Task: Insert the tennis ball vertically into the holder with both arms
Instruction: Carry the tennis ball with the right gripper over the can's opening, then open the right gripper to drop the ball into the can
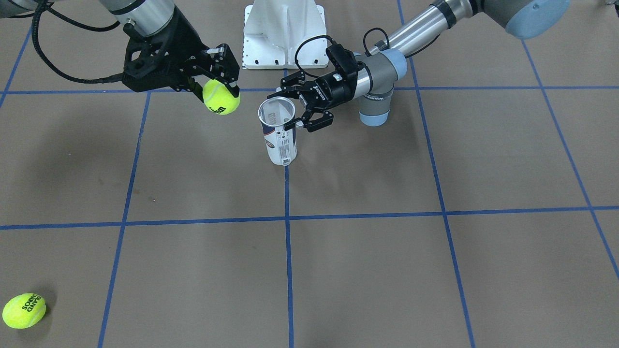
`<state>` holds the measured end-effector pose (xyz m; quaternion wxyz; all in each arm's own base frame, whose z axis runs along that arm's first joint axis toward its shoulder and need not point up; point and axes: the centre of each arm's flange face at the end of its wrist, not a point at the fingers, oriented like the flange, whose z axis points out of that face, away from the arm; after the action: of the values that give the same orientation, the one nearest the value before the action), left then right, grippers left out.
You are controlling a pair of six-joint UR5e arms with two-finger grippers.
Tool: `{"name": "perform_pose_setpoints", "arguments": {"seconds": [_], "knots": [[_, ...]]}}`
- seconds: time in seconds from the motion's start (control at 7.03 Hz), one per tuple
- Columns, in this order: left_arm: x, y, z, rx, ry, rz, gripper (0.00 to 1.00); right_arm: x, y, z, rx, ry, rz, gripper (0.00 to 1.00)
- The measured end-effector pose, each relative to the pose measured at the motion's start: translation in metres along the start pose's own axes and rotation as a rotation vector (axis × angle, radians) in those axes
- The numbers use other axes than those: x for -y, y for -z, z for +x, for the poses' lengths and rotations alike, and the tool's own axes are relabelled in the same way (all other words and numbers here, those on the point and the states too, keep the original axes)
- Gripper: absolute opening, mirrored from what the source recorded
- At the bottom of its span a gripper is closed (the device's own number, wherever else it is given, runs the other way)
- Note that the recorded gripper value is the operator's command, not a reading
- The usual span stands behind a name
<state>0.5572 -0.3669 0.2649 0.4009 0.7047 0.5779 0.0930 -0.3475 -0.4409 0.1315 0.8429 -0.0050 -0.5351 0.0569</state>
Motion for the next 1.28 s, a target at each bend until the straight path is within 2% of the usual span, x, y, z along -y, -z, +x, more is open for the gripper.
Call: {"name": "perform_pose_setpoints", "arguments": {"seconds": [0.57, 1.28], "knots": [[0.000, -0.001, 0.000, 0.000, 0.001, 0.001, 0.87, -0.011, -0.019, -0.040, 0.008, -0.015, 0.005, 0.00], [0.000, 0.000, 0.001, 0.000, 0.001, 0.001, 0.87, -0.023, -0.042, -0.061, -0.007, -0.013, 0.016, 0.00]]}}
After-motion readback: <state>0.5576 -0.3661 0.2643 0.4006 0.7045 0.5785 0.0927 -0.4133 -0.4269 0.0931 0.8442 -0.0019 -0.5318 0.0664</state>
